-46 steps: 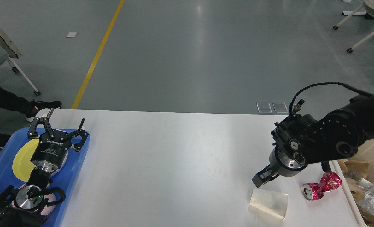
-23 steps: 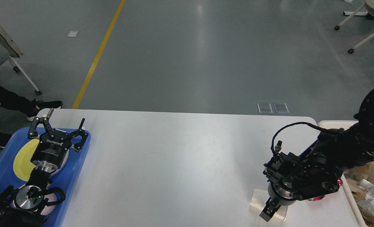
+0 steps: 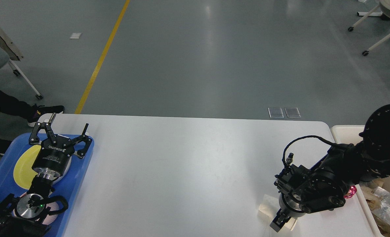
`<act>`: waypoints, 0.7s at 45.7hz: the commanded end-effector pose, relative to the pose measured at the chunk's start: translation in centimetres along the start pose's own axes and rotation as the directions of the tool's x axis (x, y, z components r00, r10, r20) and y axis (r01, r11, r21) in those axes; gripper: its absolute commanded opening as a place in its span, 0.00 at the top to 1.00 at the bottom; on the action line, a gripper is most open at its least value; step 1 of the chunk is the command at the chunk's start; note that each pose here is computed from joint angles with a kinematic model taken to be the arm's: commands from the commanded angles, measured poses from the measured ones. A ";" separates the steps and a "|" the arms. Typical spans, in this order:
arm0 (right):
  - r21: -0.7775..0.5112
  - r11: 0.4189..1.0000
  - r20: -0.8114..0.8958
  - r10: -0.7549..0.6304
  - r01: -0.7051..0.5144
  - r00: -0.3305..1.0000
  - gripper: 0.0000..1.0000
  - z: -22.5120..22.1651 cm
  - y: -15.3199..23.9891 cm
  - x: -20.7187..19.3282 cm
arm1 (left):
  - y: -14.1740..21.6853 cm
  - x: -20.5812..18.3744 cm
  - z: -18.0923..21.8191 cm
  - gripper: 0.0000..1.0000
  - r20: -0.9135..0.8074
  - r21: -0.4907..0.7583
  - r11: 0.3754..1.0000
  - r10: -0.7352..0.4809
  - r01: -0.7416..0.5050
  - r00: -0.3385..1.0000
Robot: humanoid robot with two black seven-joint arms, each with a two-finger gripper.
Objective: Tidy desktop
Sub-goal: 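Grasp the white paper cup with the right gripper, then lift the paper cup and carry it toward the white bin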
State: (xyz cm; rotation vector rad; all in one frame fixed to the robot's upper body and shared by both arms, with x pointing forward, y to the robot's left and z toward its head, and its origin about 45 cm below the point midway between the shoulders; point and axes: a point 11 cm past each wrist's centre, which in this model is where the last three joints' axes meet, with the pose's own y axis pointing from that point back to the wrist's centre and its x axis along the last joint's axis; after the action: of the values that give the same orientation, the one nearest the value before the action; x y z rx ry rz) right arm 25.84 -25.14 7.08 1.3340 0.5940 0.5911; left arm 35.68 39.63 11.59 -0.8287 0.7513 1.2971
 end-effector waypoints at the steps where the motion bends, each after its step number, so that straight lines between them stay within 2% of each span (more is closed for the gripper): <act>1: 0.001 1.000 0.007 0.006 -0.006 1.000 0.21 0.0 0.0 0.2 | 0.0 0.0 0.0 0.03 0.000 0.000 1.000 0.000 0.000 1.000; 6: 0.011 1.000 0.052 0.006 -0.006 0.999 0.54 -0.1 0.1 0.3 | 0.0 0.0 0.0 0.03 0.000 0.000 1.000 0.000 0.000 1.000; 12: 0.030 1.000 0.129 0.004 -0.008 0.992 0.74 -0.2 0.2 0.3 | 0.0 0.0 0.0 0.03 0.000 0.000 1.000 0.000 0.000 1.000; 13: 0.032 0.999 0.138 0.002 -0.007 0.990 0.85 -0.3 0.2 0.3 | 0.0 0.0 0.0 0.03 0.000 0.000 1.000 0.000 0.000 1.000; 16: 0.036 0.999 0.155 0.001 -0.007 0.988 1.00 -0.3 0.3 0.4 | 0.0 0.0 0.0 0.03 0.000 0.000 1.000 0.000 0.000 1.000; 32: 0.086 0.995 0.384 0.005 -0.041 0.923 1.00 0.7 2.6 1.8 | 0.0 0.0 0.0 0.03 0.000 0.000 1.000 0.000 0.000 1.000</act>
State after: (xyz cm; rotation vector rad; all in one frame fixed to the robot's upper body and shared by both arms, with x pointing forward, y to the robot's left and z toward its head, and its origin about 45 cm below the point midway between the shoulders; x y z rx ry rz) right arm 27.07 -24.93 8.87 1.4511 0.3506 0.3703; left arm 35.68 39.63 11.59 -0.8286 0.7513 1.2972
